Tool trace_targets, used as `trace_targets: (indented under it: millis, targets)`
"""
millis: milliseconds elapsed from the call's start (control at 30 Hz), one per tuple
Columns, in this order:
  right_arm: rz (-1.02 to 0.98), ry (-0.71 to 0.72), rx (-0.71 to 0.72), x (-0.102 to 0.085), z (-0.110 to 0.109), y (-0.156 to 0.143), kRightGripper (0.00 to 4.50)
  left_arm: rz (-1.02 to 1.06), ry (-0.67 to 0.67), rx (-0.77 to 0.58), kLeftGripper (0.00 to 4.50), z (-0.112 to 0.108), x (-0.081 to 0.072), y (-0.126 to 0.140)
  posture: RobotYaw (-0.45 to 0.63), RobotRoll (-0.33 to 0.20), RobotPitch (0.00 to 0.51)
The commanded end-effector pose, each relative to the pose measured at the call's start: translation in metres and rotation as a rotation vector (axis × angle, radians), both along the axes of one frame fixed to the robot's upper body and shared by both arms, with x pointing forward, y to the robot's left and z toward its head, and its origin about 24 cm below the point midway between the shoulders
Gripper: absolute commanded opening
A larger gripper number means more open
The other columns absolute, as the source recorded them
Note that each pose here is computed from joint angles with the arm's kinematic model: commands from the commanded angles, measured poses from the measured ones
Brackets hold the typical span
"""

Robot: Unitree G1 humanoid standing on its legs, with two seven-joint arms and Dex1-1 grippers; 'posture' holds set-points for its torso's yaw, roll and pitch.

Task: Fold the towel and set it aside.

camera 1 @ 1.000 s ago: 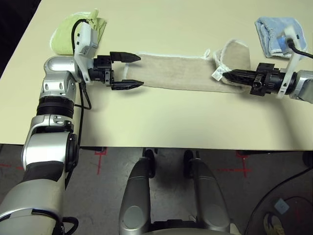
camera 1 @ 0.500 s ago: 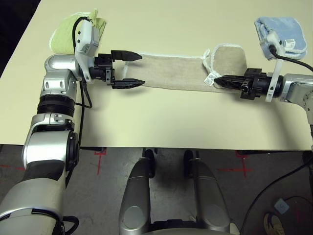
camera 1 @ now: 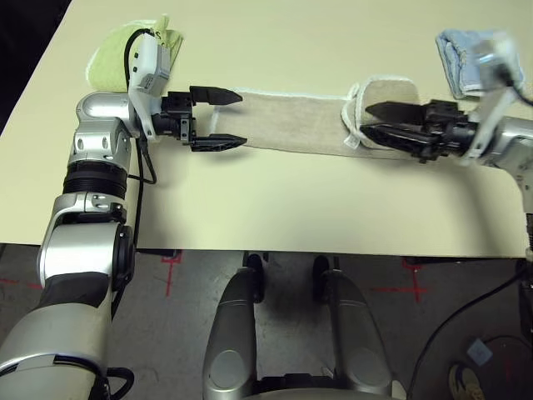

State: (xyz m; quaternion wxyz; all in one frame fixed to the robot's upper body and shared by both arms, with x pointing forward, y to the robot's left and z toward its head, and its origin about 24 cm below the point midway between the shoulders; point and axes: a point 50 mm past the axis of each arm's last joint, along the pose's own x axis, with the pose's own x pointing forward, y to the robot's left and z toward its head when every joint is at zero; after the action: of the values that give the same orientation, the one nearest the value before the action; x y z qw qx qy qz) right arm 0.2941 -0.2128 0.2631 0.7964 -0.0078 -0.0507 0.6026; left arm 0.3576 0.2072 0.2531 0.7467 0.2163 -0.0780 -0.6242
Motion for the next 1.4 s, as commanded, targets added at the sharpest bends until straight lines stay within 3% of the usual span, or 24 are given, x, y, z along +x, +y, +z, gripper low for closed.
trace_targets:
  millis: [33, 167, 267, 600, 733, 1033, 1267, 1400]
  targets:
    - [-0.075, -0.171, -0.060, 0.008, 0.002, -0.005, 4.48, -0.007, 0.014, 0.023, 4.50, -0.005, -0.001, 0.000, -0.02, 0.000, 0.371]
    - [-0.167, -0.351, -0.084, 0.024, -0.005, -0.010, 4.48, -0.010, 0.008, 0.014, 4.50, -0.004, 0.000, -0.004, -0.01, 0.000, 0.371]
    - [-0.192, -0.411, -0.157, 0.032, -0.019, -0.023, 3.85, -0.013, 0.005, 0.005, 4.50, -0.005, -0.001, -0.005, 0.00, 0.000, 0.372]
    - [-0.189, -0.382, -0.206, 0.043, -0.035, -0.045, 0.08, 0.001, -0.029, -0.026, 4.50, -0.003, -0.002, -0.004, 0.02, 0.000, 0.375]
    - [-0.177, -0.373, -0.190, 0.048, -0.038, -0.039, 0.03, 0.000, -0.034, -0.038, 4.50, -0.003, 0.000, -0.007, 0.02, 0.000, 0.371]
    - [-0.152, -0.299, -0.246, 0.062, -0.068, -0.013, 0.03, -0.021, -0.025, -0.031, 4.50, -0.002, 0.003, -0.016, 0.02, 0.000, 0.366]
    - [-0.210, -0.172, -0.295, 0.062, -0.100, -0.023, 0.03, -0.035, -0.027, -0.040, 4.50, -0.001, 0.002, -0.018, 0.03, 0.000, 0.361]
    - [-0.204, -0.195, -0.260, 0.058, -0.094, -0.026, 0.03, -0.036, -0.031, -0.036, 4.50, -0.002, 0.001, -0.018, 0.03, 0.000, 0.359]
